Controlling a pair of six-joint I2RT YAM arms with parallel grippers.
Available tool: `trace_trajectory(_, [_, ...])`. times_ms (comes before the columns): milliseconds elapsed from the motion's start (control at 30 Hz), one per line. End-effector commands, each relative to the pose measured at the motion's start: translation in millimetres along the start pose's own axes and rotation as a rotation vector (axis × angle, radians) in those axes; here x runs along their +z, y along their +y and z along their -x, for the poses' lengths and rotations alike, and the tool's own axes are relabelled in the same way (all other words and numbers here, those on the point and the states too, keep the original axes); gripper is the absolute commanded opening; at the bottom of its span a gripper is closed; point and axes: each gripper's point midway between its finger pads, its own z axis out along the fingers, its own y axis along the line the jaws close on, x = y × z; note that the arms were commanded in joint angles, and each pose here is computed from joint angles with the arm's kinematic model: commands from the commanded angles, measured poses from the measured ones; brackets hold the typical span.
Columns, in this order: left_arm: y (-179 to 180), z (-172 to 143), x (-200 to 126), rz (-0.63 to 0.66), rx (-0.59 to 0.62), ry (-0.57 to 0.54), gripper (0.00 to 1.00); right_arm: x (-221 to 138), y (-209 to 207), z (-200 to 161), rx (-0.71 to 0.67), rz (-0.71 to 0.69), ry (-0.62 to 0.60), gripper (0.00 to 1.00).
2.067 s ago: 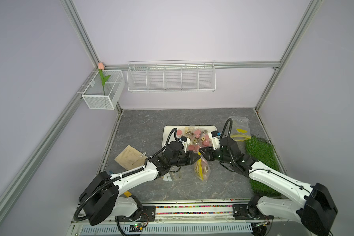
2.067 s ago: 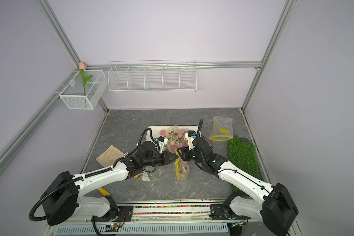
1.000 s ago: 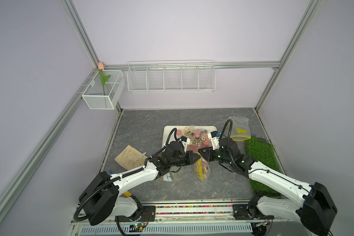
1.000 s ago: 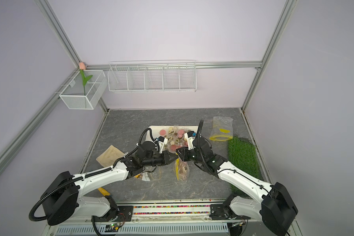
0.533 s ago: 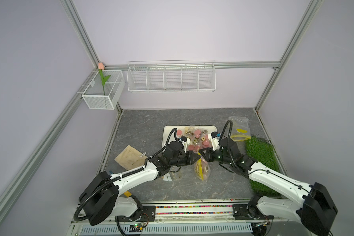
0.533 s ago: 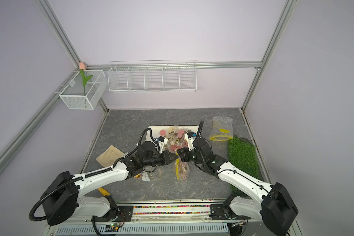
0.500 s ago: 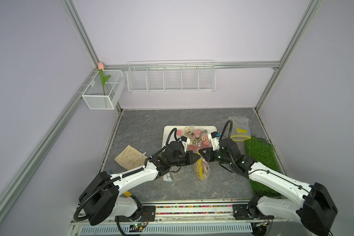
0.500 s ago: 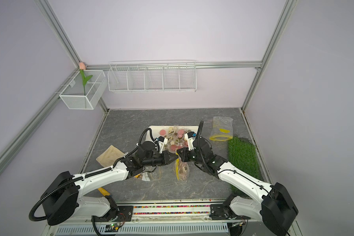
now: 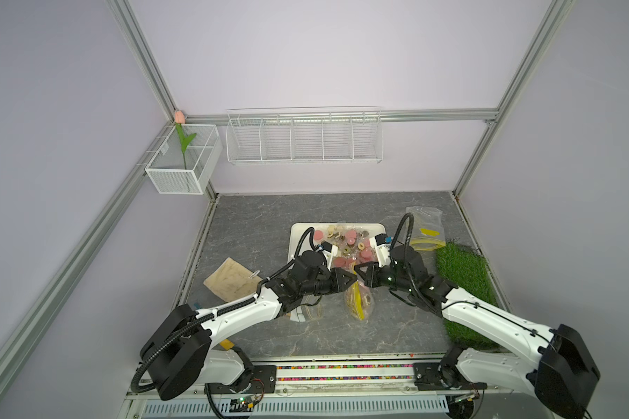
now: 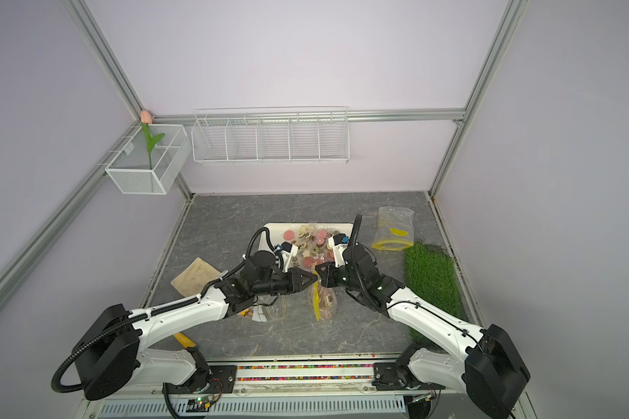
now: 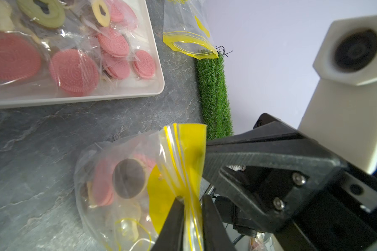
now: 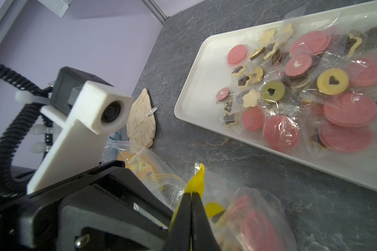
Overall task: Pour cookies out of the ziploc bag
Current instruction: Open the ziploc bag at the center of the board.
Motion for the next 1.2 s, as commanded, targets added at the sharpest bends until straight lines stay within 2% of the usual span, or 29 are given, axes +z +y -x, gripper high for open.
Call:
trace_trajectory(0, [-9.3, 8.8, -7.2, -0.017, 0.012, -0.032, 0.28, -3.0, 0.5, 2.3, -0.008, 0.010, -0.021, 0.07])
trace_trajectory(433, [2.5, 35.7, -32.4, 0.012, 0.007, -0.144, 0.32, -3.6, 4.0, 1.8, -0.002, 0.031, -0.026, 0.07])
trace_trajectory(767, [0.1, 26.5, -11.9, -0.032, -0.028, -0.047, 0.27, -3.0, 3.2, 1.3, 0.000, 0.032, -0.026, 0.06])
trace_trajectory(1167, [-6.2, 31.2, -10.6, -0.086, -0.055, -0.079, 0.22, -2.1, 2.9, 0.7, 0.004, 0.035, -0.027, 0.07])
